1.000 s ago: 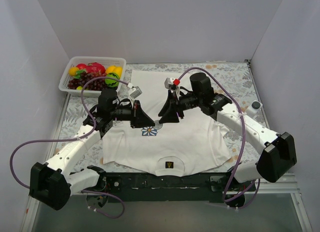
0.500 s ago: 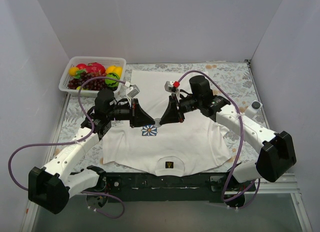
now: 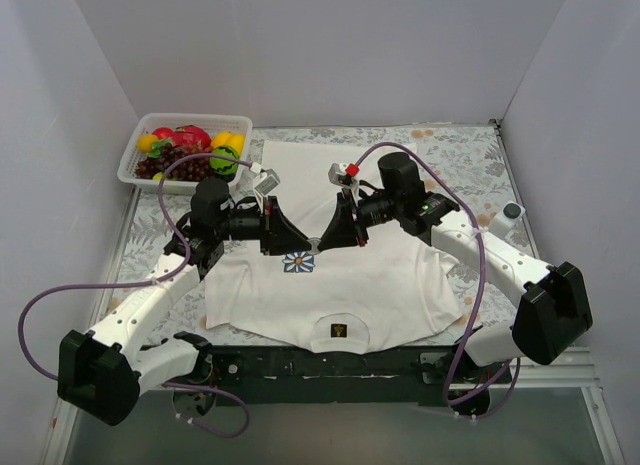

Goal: Pin the brooch onto the clothing

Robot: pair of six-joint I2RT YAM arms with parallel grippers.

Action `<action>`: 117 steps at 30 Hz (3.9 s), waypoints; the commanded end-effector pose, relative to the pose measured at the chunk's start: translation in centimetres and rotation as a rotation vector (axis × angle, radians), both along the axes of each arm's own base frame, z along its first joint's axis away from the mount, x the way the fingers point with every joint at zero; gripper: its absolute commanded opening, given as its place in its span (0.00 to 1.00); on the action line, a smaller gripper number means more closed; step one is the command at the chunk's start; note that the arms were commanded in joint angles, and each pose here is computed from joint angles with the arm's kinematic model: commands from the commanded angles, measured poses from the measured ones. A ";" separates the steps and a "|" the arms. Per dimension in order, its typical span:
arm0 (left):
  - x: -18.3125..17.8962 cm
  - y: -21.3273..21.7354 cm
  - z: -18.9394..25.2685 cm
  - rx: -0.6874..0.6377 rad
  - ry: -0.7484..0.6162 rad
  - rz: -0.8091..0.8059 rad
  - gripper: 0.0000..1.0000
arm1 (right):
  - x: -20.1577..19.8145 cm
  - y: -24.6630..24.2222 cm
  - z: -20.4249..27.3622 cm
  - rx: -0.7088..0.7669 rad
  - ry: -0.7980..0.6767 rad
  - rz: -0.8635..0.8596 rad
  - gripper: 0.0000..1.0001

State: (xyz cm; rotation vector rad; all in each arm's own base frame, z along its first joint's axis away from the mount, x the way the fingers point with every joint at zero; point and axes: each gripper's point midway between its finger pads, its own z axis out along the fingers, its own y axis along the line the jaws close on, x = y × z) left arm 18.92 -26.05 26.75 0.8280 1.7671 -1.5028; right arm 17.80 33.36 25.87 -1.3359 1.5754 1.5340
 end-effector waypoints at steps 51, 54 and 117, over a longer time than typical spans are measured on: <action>-0.5 0.2 2.1 -0.100 -0.126 0.053 0.00 | 0.9 1.1 2.8 0.222 0.061 -0.103 0.20; -0.8 0.1 2.1 -0.102 -0.129 0.042 0.00 | 1.3 1.3 2.3 0.204 0.084 -0.124 0.15; 5.4 0.3 -3.7 0.138 -0.129 0.474 0.00 | 1.8 -3.8 6.5 0.257 -0.330 -0.454 0.92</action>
